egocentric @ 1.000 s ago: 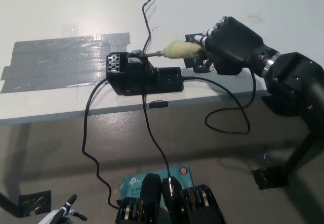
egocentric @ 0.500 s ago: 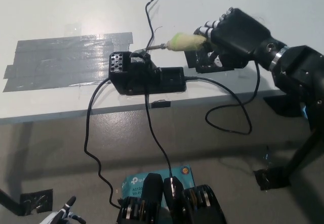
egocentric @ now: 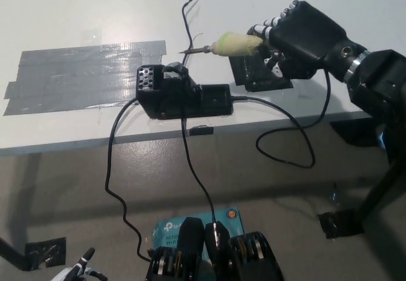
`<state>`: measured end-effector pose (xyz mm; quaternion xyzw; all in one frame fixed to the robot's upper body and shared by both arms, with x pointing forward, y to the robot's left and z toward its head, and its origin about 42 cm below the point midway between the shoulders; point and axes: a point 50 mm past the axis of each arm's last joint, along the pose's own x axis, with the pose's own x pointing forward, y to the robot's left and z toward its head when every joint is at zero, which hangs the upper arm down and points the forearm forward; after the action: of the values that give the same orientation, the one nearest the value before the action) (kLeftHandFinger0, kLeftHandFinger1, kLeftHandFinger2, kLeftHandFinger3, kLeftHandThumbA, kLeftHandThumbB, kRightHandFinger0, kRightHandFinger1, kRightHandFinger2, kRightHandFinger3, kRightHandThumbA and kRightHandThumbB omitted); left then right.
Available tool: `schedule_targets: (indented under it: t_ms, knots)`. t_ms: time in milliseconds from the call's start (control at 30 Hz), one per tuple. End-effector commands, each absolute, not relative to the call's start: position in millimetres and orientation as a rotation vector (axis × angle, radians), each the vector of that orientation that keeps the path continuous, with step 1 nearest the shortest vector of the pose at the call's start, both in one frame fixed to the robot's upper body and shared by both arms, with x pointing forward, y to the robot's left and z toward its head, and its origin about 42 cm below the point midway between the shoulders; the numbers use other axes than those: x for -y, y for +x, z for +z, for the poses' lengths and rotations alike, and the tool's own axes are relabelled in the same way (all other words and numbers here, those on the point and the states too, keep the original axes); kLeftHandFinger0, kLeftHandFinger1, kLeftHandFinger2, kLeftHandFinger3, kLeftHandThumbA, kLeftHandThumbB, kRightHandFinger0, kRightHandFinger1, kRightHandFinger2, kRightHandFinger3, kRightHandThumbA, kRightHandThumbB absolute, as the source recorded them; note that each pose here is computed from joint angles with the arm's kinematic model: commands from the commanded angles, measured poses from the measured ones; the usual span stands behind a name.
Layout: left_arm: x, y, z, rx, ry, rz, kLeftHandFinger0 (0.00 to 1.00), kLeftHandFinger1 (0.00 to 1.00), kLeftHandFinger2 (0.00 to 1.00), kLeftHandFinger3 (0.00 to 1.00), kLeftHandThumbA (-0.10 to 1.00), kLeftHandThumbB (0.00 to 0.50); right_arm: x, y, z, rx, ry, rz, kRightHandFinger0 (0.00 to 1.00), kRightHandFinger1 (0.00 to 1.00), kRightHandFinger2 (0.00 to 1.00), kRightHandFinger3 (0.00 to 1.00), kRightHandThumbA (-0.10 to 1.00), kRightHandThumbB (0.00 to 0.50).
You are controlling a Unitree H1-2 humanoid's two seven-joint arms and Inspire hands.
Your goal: The robot uses its right hand to grab and lift the soldering gun kept on the middle of the table and puts it in its base
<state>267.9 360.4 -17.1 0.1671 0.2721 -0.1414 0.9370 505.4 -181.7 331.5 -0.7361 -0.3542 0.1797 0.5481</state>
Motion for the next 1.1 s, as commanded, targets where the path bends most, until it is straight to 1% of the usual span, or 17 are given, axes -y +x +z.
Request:
schedule_targets:
  t_ms: [0, 67, 133, 167, 300, 367, 433, 533, 567, 600, 767, 800, 867, 900, 967, 1000, 1067]
  knots:
    - [-365.3, 274.0, -8.5, -0.515, 0.359, -0.277, 0.0, 0.0, 0.18, 0.48, 1.0, 0.5, 167.5, 503.7, 364.9, 0.945, -1.743, 0.387, 0.0, 0.0, 0.13, 0.06, -0.1, 0.306]
    - [-365.0, 274.4, -7.0, -0.506, 0.363, -0.284, 0.0, 0.0, 0.17, 0.48, 1.0, 0.5, 168.2, 503.9, 361.4, 0.926, -1.746, 0.4, 0.0, 0.0, 0.02, 0.09, -0.1, 0.32]
    - [-365.0, 275.7, -4.8, -0.503, 0.367, -0.289, 0.0, 0.0, 0.19, 0.49, 1.0, 0.5, 169.8, 503.9, 359.4, 0.902, -1.746, 0.412, 0.0, 0.0, 0.15, 0.12, -0.1, 0.322]
    - [-365.4, 276.3, -4.4, -0.5, 0.366, -0.289, 0.0, 0.0, 0.18, 0.49, 1.0, 0.5, 170.3, 504.0, 358.3, 0.903, -1.747, 0.409, 0.0, 0.0, 0.4, 0.13, -0.1, 0.343]
    - [-365.6, 276.7, -3.9, -0.502, 0.365, -0.285, 0.0, 0.0, 0.19, 0.48, 1.0, 0.5, 173.3, 504.5, 352.4, 0.917, -1.732, 0.418, 0.0, 0.0, 0.46, 0.09, -0.1, 0.331]
    - [-365.4, 276.7, -3.5, -0.509, 0.361, -0.281, 0.0, 0.0, 0.2, 0.48, 1.0, 0.5, 174.6, 502.4, 348.7, 0.914, -1.738, 0.426, 0.0, 0.0, 0.13, 0.09, -0.1, 0.255]
    - [-365.6, 276.3, -3.5, -0.497, 0.365, -0.287, 0.0, 0.0, 0.21, 0.5, 1.0, 0.5, 176.6, 502.6, 342.8, 0.913, -1.753, 0.437, 0.0, 0.0, 0.0, 0.09, -0.1, 0.178]
    - [-364.5, 276.4, -3.3, -0.5, 0.367, -0.288, 0.0, 0.0, 0.23, 0.51, 1.0, 0.5, 180.3, 498.5, 333.3, 0.915, -1.761, 0.444, 0.0, 0.0, 0.23, 0.09, -0.1, 0.163]
    - [-364.4, 276.9, -2.9, -0.499, 0.366, -0.291, 0.0, 0.0, 0.23, 0.5, 1.0, 0.5, 181.1, 498.4, 330.3, 0.916, -1.772, 0.438, 0.0, 0.0, 0.05, 0.05, -0.1, 0.207]
    - [-364.0, 277.9, -2.9, -0.501, 0.363, -0.291, 0.0, 0.0, 0.23, 0.5, 1.0, 0.5, 181.8, 498.1, 327.8, 0.912, -1.774, 0.438, 0.0, 0.0, 0.0, 0.03, -0.1, 0.202]
    - [-362.3, 281.5, -1.5, -0.502, 0.369, -0.293, 0.0, 0.0, 0.23, 0.51, 1.0, 0.5, 182.5, 499.8, 321.9, 0.942, -1.765, 0.453, 0.0, 0.0, 0.0, 0.02, -0.1, 0.149]
    - [-361.8, 281.9, -1.3, -0.502, 0.369, -0.294, 0.0, 0.0, 0.22, 0.5, 1.0, 0.5, 183.2, 499.8, 322.1, 0.943, -1.765, 0.451, 0.0, 0.01, 0.18, 0.11, -0.1, 0.167]
    - [-361.5, 282.8, -1.7, -0.499, 0.362, -0.298, 0.0, 0.0, 0.2, 0.49, 1.0, 0.5, 182.0, 501.7, 318.5, 0.925, -1.78, 0.455, 0.0, 0.0, 0.02, 0.11, -0.1, 0.138]
    - [-361.6, 283.6, -2.3, -0.507, 0.353, -0.304, 0.0, 0.0, 0.21, 0.49, 1.0, 0.5, 182.0, 502.3, 318.4, 0.937, -1.784, 0.457, 0.0, 0.0, 0.04, 0.08, -0.1, 0.115]
    - [-359.9, 284.1, -1.3, -0.498, 0.358, -0.304, 0.0, 0.0, 0.21, 0.48, 1.0, 0.5, 178.8, 506.3, 321.9, 0.906, -1.779, 0.459, 0.0, 0.0, 0.29, 0.2, -0.1, 0.126]
    - [-359.9, 284.5, -1.0, -0.493, 0.364, -0.305, 0.0, 0.0, 0.22, 0.48, 1.0, 0.5, 176.7, 508.3, 324.3, 0.906, -1.782, 0.453, 0.0, 0.0, 0.19, 0.19, -0.1, 0.115]
    - [-359.4, 285.5, -0.3, -0.492, 0.361, -0.304, 0.0, 0.0, 0.22, 0.48, 1.0, 0.5, 175.1, 510.6, 328.2, 0.904, -1.779, 0.448, 0.0, 0.0, 0.22, 0.17, -0.1, 0.064]
